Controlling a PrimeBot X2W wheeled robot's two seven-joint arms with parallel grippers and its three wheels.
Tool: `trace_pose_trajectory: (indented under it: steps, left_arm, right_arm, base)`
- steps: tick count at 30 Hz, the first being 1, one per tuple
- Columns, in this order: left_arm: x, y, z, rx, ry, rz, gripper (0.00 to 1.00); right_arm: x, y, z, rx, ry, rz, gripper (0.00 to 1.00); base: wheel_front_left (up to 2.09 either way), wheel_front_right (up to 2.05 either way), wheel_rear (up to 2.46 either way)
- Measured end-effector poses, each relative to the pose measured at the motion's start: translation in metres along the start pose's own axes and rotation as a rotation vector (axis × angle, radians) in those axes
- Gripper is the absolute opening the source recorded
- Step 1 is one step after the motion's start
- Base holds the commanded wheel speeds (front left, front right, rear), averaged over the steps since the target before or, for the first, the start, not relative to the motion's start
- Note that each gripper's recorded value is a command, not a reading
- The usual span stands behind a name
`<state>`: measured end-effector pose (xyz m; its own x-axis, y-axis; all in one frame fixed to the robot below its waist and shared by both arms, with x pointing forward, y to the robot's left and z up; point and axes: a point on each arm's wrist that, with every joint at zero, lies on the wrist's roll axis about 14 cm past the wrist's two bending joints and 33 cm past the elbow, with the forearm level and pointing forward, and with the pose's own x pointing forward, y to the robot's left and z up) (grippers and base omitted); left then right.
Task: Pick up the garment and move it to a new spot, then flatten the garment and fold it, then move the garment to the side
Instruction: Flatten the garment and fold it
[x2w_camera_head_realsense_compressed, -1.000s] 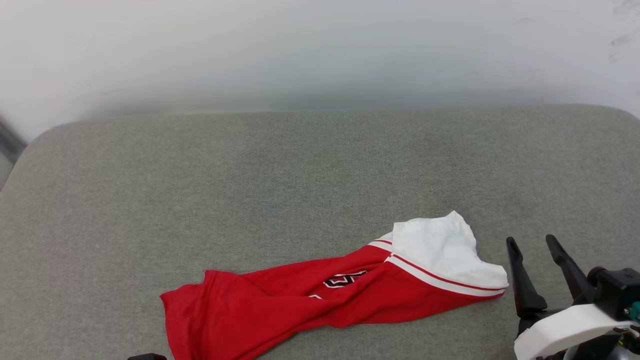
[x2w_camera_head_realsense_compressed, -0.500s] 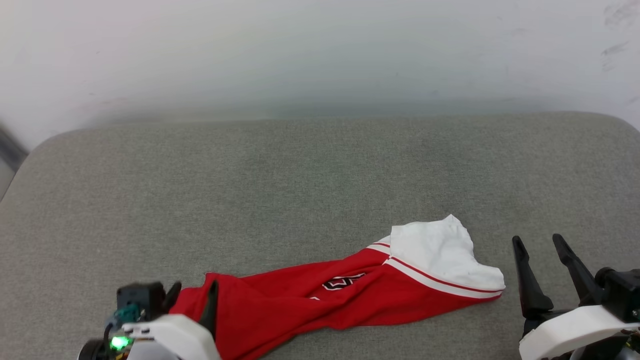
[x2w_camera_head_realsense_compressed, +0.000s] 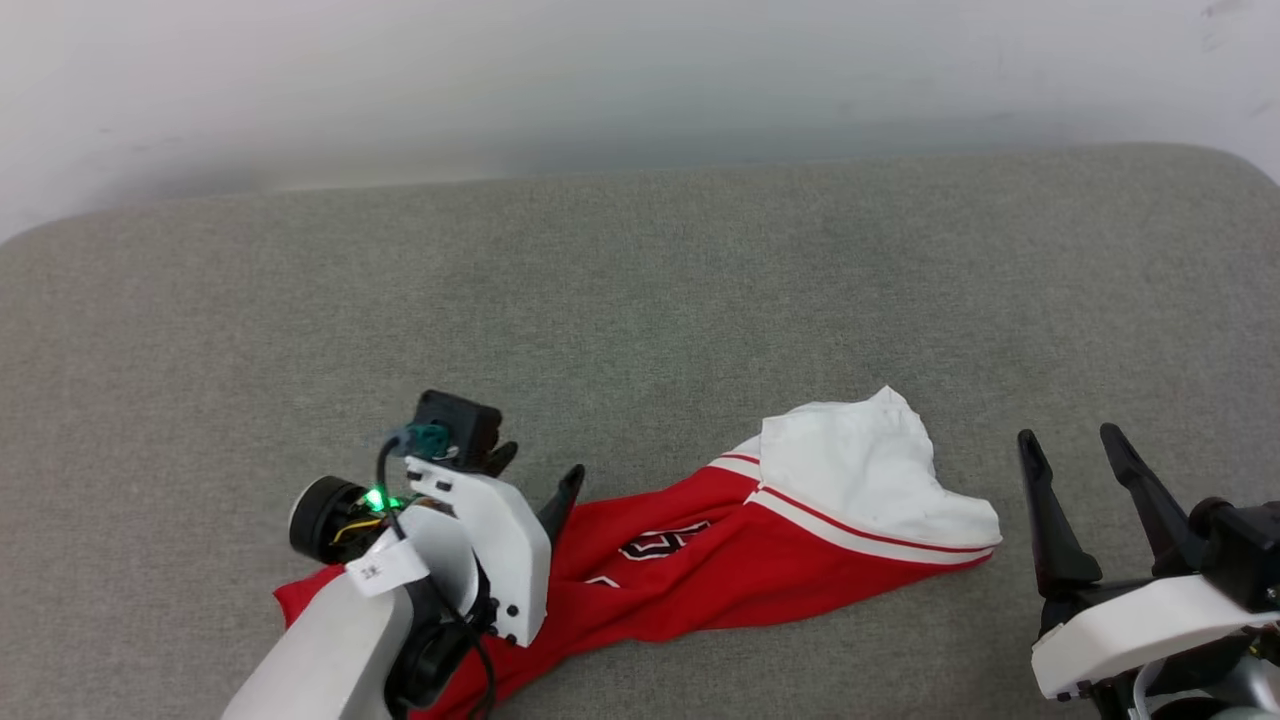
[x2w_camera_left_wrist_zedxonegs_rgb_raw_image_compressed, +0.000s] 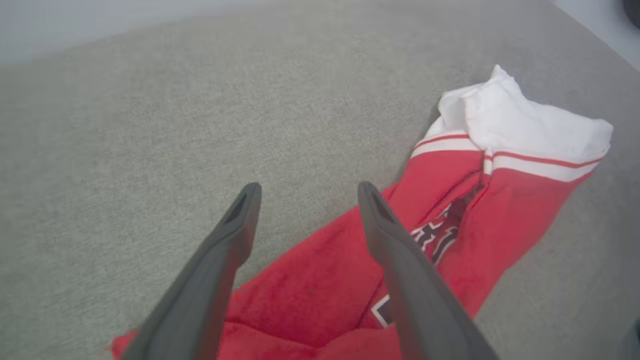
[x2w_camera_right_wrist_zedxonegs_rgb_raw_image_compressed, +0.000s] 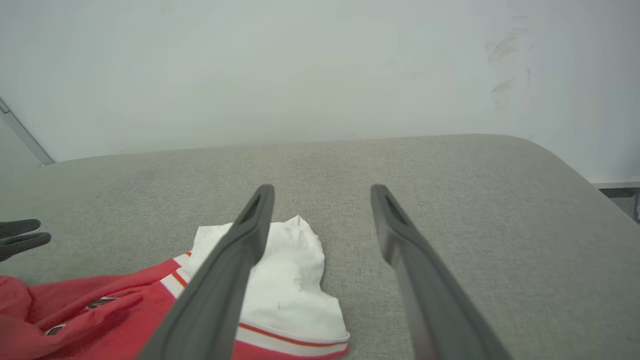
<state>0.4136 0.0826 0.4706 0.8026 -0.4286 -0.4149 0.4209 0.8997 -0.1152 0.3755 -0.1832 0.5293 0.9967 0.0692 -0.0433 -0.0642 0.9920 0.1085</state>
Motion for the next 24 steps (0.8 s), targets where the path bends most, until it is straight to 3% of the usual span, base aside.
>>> trace_pose_trajectory:
  steps: [10, 21, 22, 23, 24]
  left_arm:
    - [0.040, -0.043, -0.056, 0.105, 0.323, -0.219, 1.00]
    - [0.052, -0.060, -0.094, 0.263, 0.568, -0.311, 1.00]
    - [0.053, -0.061, -0.095, 0.275, 0.576, -0.316, 0.93]
    - [0.054, -0.061, -0.096, 0.286, 0.581, -0.320, 0.40]
    - [0.056, -0.061, -0.095, 0.287, 0.577, -0.324, 0.00]
  right_arm:
    - [0.006, -0.015, -0.019, 0.009, 0.047, -0.046, 1.00]
    - [0.010, -0.024, -0.034, 0.035, 0.075, -0.072, 1.00]
    - [0.010, -0.024, -0.035, 0.036, 0.078, -0.073, 1.00]
    - [0.010, -0.024, -0.035, 0.036, 0.076, -0.073, 1.00]
    - [0.011, -0.024, -0.035, 0.036, 0.072, -0.073, 1.00]
  base:
    - [0.00, 0.00, 0.00]
    - [0.00, 0.00, 0.00]
    - [0.00, 0.00, 0.00]
    - [0.00, 0.00, 0.00]
    - [0.00, 0.00, 0.00]
